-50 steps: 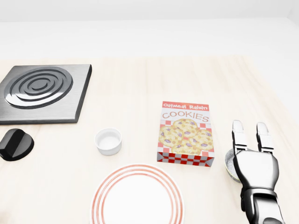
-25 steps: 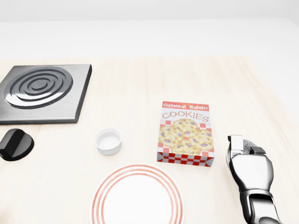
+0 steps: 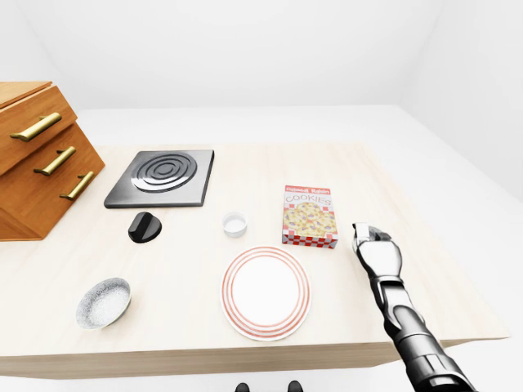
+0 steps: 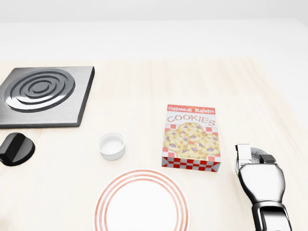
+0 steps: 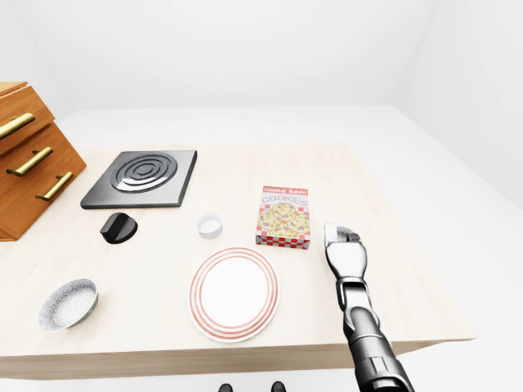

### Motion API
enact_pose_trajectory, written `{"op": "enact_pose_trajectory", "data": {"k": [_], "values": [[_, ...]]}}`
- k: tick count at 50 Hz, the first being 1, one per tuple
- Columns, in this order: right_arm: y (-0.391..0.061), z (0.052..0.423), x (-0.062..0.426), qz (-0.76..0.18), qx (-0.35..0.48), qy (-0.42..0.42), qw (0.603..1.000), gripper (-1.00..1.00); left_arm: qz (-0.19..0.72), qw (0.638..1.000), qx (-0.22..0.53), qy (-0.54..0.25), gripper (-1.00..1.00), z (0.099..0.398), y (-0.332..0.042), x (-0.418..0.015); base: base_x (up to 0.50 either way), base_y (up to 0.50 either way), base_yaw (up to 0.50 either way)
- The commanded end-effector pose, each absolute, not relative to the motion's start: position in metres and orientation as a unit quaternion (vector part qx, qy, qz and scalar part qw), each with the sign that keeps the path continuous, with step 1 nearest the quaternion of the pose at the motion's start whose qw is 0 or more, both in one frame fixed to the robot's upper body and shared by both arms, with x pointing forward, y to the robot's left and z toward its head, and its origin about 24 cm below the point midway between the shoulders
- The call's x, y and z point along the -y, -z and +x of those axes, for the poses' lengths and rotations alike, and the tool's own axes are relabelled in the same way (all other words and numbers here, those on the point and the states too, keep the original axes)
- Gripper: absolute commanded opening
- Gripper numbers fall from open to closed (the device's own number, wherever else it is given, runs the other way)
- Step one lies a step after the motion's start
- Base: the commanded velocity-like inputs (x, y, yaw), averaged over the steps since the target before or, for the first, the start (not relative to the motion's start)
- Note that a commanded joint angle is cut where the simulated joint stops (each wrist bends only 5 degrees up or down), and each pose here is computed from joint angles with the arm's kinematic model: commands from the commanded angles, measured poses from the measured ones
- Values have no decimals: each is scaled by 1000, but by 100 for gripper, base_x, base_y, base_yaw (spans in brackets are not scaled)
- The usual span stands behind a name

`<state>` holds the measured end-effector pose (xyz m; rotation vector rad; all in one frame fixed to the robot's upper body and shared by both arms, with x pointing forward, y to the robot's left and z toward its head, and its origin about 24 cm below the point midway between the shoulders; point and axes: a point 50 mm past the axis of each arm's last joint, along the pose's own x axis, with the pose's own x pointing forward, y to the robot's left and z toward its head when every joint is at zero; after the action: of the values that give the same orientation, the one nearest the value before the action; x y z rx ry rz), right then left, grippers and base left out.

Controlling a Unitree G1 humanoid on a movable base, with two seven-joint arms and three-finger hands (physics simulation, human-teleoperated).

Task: Pick the akita bowl next to the plate and place it on the plate.

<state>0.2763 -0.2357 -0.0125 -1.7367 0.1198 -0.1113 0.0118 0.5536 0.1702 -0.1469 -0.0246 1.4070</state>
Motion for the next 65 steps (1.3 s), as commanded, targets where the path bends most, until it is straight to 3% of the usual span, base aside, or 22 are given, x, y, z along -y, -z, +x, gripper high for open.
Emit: {"op": "enact_pose_trajectory", "data": {"k": [1,26,46,65], "values": [[0,256,253,-753,-71,74,650,-100,-68,758,11,-648,100,11,-170,-554,0,0,0],[-46,251,271,-773,-80,114,619,-100,-68,756,9,-651,100,11,-170,-554,0,0,0],[-143,279,217,-800,43,116,588,-100,-68,756,11,-651,100,11,-172,-554,0,0,0],[-200,286,187,-802,119,130,571,-100,-68,757,11,-650,100,10,-172,-554,0,0,0]]}}
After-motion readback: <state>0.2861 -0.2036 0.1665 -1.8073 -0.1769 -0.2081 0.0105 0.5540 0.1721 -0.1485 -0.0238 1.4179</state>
